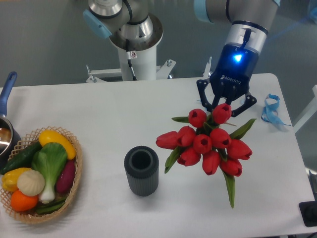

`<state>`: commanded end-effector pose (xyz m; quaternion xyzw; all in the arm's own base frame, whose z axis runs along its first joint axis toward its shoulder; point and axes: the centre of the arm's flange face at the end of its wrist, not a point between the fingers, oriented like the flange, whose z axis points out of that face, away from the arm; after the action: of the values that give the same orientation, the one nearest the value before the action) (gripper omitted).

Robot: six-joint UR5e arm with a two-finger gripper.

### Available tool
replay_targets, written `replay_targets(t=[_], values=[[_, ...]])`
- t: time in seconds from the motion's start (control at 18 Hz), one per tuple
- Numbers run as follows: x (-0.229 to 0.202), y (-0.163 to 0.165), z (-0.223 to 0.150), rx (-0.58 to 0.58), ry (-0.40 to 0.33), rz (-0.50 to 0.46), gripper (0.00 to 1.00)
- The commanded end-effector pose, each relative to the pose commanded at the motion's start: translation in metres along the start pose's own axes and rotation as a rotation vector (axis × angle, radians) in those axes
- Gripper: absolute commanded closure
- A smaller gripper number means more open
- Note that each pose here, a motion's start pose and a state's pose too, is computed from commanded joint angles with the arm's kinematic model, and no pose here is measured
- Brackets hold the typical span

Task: Insert the flowers into the vase
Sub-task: 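Carry the red tulip bouquet with the gripper over the grey vase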

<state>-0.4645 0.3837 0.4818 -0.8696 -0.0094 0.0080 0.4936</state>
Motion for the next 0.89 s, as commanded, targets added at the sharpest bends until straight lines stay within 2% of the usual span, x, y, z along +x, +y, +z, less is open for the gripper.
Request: replay_targets(t=[0.28, 0.5, 0.78, 0.89], values=[[0.001, 0.004, 0.002, 0.004, 0.009, 0.003, 1.00], [0.006, 0.005, 0.005, 0.074, 0.070, -0.013, 1.00], [0.009, 0.000, 0.006, 0.098, 0.086, -0.008, 1.00], [0.016, -0.008, 0.007, 0.139, 0.118, 0.002, 1.00]])
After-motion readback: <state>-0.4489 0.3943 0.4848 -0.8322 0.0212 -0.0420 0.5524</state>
